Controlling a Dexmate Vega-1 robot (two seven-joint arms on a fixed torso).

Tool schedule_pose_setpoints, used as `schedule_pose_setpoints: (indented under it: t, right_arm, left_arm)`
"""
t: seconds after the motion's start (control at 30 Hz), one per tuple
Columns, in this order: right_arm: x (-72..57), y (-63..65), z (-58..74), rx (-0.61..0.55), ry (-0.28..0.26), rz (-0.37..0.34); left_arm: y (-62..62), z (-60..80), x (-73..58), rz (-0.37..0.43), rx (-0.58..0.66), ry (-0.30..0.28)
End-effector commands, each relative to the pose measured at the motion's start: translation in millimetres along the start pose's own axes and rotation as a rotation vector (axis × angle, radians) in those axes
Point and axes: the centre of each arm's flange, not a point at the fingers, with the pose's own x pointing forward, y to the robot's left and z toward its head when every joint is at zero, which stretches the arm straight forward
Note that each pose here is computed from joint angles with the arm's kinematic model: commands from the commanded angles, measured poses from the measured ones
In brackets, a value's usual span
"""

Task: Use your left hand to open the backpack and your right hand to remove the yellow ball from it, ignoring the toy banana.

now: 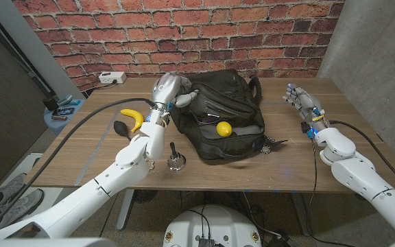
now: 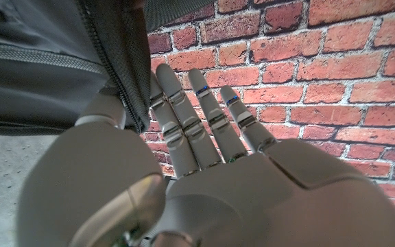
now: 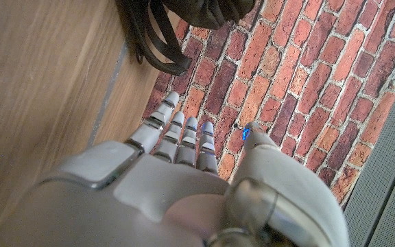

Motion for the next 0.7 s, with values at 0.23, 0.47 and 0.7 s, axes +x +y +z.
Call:
schedule_pose_setpoints:
  t: [0.23,0.47,0.7]
  right_arm:
    - [-21.3,12.2,14.7,-0.079,0.004,0.035]
    - [-29.6,15.1,17.1,-0.065,-0.001,0.048]
    - [-34.7,21.8,21.1,-0.086,0.005,0.052]
  left_arm:
    - [-4.9,-4.9,14.9,-0.018,-0.093,0.067]
    - [-7.4,-7.5,19.4,-0.022,-0.107,0.080]
    - [-10.7,-10.4,26.8,-0.033,-0.128,0.080]
